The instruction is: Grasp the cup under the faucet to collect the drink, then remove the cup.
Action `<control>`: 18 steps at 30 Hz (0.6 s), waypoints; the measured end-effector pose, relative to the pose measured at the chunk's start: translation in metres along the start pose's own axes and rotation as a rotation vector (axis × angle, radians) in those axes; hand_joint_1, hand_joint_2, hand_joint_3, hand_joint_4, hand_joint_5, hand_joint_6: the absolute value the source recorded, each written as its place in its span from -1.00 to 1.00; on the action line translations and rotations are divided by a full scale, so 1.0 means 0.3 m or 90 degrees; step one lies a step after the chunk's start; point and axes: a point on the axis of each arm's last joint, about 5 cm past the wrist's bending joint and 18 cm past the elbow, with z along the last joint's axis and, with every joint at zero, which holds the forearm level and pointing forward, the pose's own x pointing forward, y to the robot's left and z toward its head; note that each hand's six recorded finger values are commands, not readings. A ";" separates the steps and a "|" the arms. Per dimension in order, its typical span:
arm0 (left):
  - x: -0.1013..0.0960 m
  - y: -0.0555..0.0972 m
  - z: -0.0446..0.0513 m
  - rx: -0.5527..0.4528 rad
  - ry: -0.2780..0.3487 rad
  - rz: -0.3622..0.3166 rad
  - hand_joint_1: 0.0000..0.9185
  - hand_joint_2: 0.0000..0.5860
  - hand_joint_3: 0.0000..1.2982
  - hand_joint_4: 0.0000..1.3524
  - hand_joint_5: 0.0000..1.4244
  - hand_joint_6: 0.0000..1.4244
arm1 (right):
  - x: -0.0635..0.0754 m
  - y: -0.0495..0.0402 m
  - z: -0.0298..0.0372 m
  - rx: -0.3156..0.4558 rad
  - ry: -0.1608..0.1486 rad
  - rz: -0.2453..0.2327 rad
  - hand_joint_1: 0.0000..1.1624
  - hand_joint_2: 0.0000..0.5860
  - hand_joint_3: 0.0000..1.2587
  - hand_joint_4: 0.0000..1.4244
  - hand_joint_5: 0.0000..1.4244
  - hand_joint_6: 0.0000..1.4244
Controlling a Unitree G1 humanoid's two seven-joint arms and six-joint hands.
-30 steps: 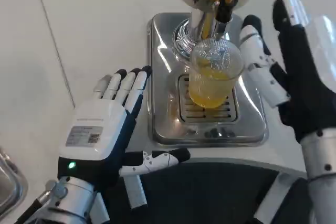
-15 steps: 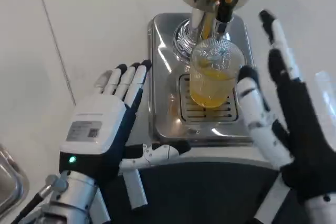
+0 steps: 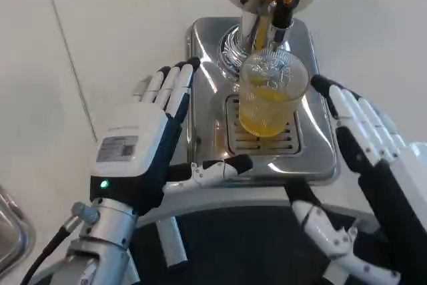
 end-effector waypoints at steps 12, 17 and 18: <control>0.035 -0.049 0.014 -0.054 0.006 -0.019 -0.87 -0.92 -1.00 -1.00 -0.89 -0.87 | -0.061 0.014 -0.012 -0.003 0.023 0.033 -0.33 0.41 -1.00 -1.00 -1.00 -1.00; 0.060 -0.064 0.022 -0.079 0.000 -0.012 -0.83 -0.93 -1.00 -1.00 -0.82 -0.80 | -0.073 0.016 -0.008 0.002 0.031 0.042 -0.32 0.35 -1.00 -1.00 -1.00 -1.00; 0.065 -0.064 0.023 -0.084 -0.005 -0.006 -0.83 -0.93 -1.00 -1.00 -0.80 -0.79 | -0.075 0.016 -0.007 0.004 0.033 0.045 -0.32 0.34 -1.00 -1.00 -1.00 -1.00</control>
